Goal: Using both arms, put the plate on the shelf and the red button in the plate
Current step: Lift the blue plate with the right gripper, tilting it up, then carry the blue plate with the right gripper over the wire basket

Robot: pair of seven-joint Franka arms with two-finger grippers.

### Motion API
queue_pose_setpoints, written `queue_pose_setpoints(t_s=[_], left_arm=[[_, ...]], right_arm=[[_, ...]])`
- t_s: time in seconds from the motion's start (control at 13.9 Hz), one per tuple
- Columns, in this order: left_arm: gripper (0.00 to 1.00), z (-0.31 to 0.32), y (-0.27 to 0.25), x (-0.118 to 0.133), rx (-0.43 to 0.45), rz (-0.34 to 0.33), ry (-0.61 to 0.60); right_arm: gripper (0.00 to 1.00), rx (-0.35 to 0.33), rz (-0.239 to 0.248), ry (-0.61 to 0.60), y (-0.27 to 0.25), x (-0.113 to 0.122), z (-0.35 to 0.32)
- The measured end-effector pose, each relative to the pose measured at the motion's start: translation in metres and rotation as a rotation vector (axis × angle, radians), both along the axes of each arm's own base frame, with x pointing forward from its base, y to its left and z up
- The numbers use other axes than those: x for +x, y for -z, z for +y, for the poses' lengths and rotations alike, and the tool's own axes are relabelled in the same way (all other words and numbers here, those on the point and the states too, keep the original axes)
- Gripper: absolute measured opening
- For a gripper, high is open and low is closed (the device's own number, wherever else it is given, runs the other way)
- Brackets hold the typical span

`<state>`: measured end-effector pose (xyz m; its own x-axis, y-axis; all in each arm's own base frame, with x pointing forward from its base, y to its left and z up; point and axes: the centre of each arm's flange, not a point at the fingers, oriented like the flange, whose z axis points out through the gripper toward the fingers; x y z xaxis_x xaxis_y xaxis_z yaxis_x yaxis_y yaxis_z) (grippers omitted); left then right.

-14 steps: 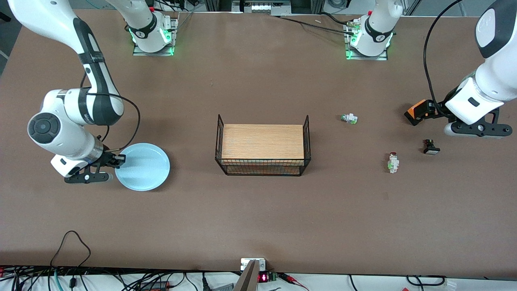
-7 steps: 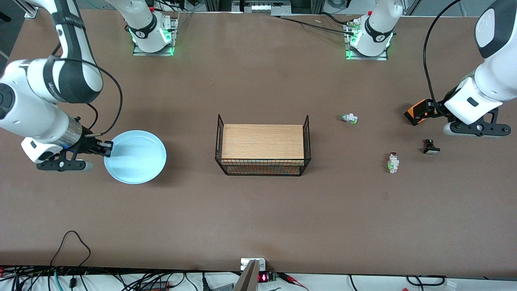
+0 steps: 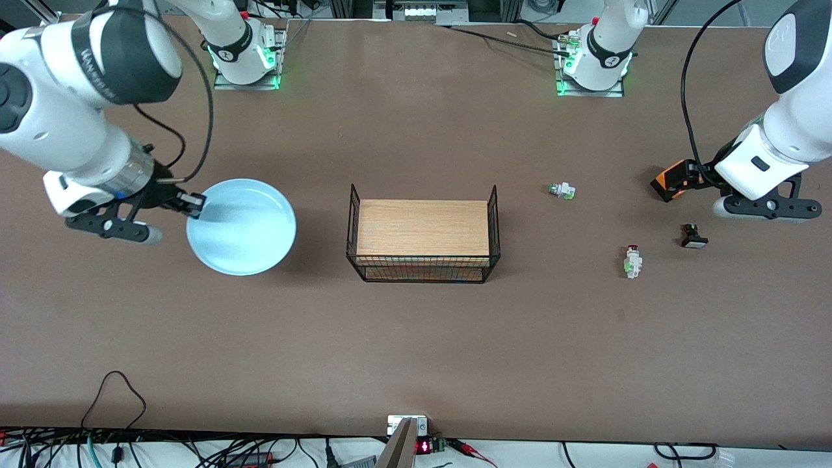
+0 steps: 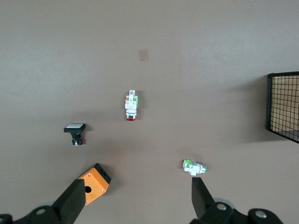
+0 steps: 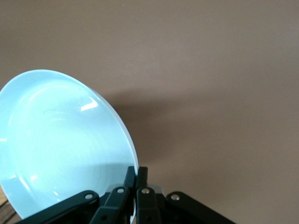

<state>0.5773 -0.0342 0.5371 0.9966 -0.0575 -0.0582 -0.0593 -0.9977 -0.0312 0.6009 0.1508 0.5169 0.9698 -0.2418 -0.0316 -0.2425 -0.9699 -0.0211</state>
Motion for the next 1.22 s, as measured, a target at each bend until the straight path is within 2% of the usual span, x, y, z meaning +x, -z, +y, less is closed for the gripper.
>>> queue_pose_setpoints(t_s=[0.22, 0.36, 0.79, 1.01, 1.22], left_arm=[[1.00, 0.000, 0.000, 0.000, 0.000, 0.000, 0.000], [1.00, 0.000, 0.000, 0.000, 0.000, 0.000, 0.000], [1.00, 0.000, 0.000, 0.000, 0.000, 0.000, 0.000], [1.00, -0.001, 0.000, 0.000, 0.000, 0.000, 0.001], [1.00, -0.001, 0.000, 0.000, 0.000, 0.000, 0.001]], right_arm=[[0.03, 0.093, 0.023, 0.101, -0.008, -0.012, 0.034], [0.03, 0.121, 0.032, 0.146, -0.012, -0.017, 0.048], [0.03, 0.140, 0.014, 0.259, -0.021, -0.047, 0.135], [0.03, 0.158, -0.020, 0.308, -0.020, -0.063, 0.181], [0.03, 0.143, -0.048, 0.333, -0.004, -0.077, 0.224]])
